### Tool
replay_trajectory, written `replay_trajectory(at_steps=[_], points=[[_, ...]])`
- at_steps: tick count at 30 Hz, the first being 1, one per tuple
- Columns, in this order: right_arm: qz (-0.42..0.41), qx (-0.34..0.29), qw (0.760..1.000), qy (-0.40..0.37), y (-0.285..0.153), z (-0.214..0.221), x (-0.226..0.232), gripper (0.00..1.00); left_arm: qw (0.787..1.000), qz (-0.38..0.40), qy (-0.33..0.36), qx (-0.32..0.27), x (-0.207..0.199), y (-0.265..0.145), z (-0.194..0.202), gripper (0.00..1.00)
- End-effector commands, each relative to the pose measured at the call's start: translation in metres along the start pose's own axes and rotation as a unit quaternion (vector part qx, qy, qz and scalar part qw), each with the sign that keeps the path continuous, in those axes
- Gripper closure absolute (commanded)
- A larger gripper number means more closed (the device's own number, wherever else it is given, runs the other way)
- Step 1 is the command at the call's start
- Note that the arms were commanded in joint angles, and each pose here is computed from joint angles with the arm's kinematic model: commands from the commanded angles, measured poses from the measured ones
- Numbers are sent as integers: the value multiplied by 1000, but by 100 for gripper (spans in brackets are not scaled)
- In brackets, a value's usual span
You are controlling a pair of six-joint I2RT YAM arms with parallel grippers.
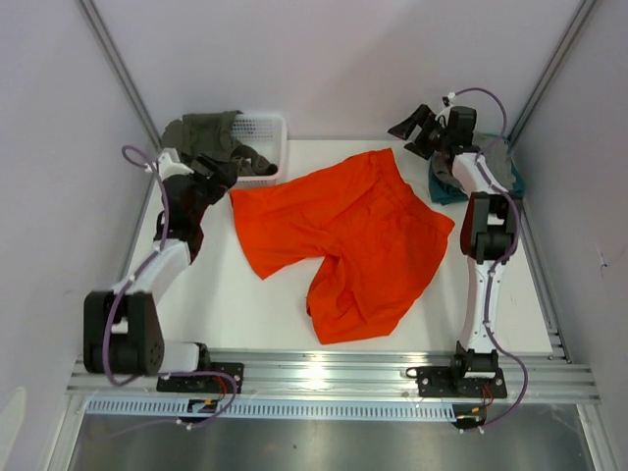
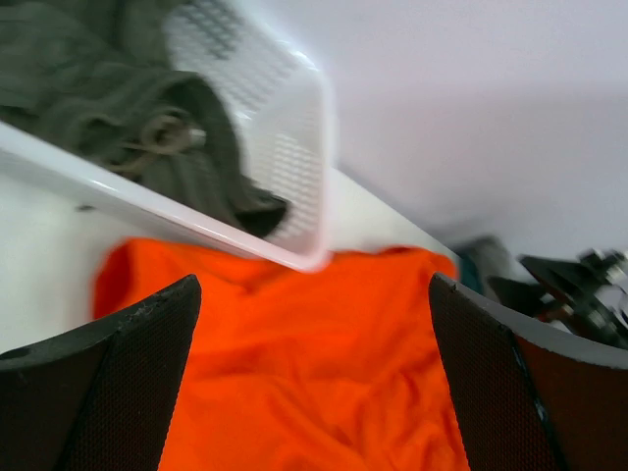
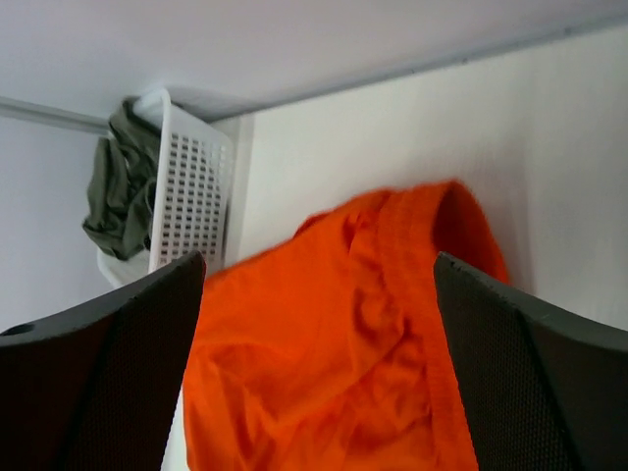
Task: Fold and stack the shorts
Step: Flatten the shorts out
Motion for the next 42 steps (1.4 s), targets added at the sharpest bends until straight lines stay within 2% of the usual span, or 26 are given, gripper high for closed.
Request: replay_trajectory(at_steps=[1,4,5,6,7,8,10,13,15,17,23,26,35,42], points=[[19,3,995,-94,-47,15,65,0,999,9,40,28,-19,-39,31,1],[86,8,989,-122,-84,46,59,1,997,46,33,47,-39,-69,54,1],[103,11,987,-126,-93,56,56,2,997,27,37,64,-27,-78,73,1],[132,13,983,-126,-113,71,46,3,996,52,43,67,-43,-92,78,1],[154,10,981,-117,-124,76,38,6,995,57,46,72,-47,-99,84,1],[174,5,979,-102,-135,79,28,13,992,57,57,102,-45,-112,109,1],[201,3,976,-80,-159,97,12,14,990,79,61,103,-56,-130,116,1],[256,-21,964,-64,-189,108,-9,17,983,87,58,150,-49,-155,155,1],[295,-35,953,-53,-207,107,-23,18,977,97,31,185,-41,-168,180,1],[307,-57,950,-18,-231,102,-36,20,973,121,5,197,-50,-179,189,1],[348,-100,931,47,-275,100,-63,19,969,118,24,215,-58,-199,209,1],[382,-119,916,31,-284,98,-69,23,969,110,21,221,-54,-201,218,1],[362,-123,923,38,-264,111,-96,41,967,121,21,224,-52,-199,245,1],[345,-120,930,50,-234,118,-123,43,967,145,12,207,-57,-198,252,1]])
Point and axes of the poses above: each gripper's point midway between its finger pads, its own y axis out along the fingers, its own x axis along the line the jaws close on, z = x × y, the point moved 3 cm from there along -y, back along the fingers, and after that the axes turned 7 degrees about y, right-handed, at the moved point
